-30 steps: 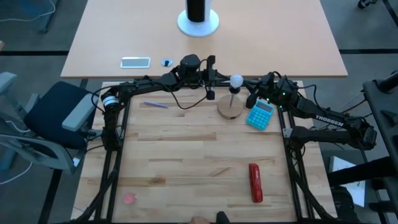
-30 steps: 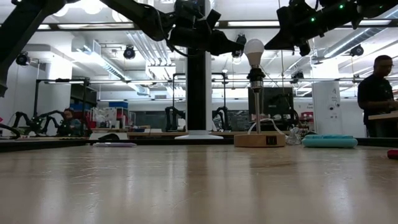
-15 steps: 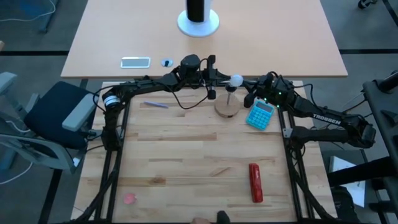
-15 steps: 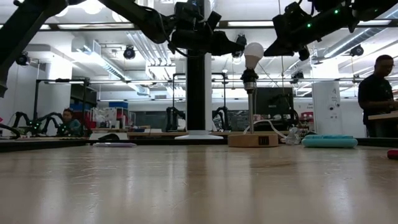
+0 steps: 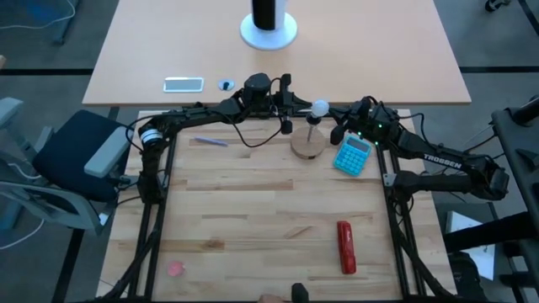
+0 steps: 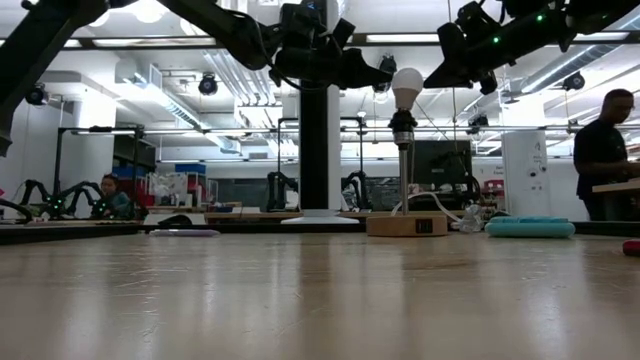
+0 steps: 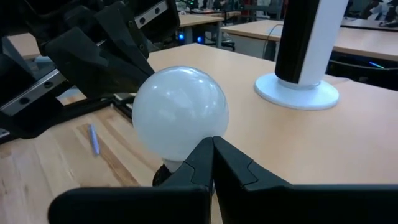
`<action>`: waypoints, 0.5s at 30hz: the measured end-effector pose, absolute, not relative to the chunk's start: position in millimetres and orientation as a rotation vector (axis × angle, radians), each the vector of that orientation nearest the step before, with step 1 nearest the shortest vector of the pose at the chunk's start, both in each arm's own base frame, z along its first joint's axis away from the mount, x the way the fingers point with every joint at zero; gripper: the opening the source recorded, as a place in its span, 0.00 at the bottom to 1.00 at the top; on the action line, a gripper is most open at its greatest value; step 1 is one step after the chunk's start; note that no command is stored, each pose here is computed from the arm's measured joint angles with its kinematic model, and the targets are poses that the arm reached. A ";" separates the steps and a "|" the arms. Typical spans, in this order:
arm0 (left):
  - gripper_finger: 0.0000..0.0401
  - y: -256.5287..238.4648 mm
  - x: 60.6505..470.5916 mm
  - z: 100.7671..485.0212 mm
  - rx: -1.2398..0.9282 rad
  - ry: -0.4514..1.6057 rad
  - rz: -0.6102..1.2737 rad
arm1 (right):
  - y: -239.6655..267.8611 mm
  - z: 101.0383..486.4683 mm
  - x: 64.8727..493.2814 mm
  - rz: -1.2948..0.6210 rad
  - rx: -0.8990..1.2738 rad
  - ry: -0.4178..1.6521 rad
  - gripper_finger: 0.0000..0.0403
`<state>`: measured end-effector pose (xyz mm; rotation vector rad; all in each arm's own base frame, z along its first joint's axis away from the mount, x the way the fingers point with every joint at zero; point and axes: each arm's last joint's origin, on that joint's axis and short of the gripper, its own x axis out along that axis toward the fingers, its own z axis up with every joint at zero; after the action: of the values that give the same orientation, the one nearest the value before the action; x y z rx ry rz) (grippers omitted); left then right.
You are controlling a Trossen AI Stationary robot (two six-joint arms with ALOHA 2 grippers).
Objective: Screw lightbulb
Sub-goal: Insert the lightbulb into the lamp
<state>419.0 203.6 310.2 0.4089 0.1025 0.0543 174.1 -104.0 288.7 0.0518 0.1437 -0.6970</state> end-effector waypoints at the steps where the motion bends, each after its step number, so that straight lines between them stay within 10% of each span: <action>1: 0.00 203.6 419.0 310.3 0.409 0.102 0.055 | -104.1 288.8 174.1 -0.697 0.051 0.143 0.00; 15: 0.00 205.8 418.4 310.2 0.365 0.117 0.118 | -103.9 289.6 174.4 -0.689 0.046 0.136 0.00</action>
<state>418.4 205.8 310.2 0.3646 0.1168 0.1175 174.4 -103.9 289.6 0.0461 0.1358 -0.6890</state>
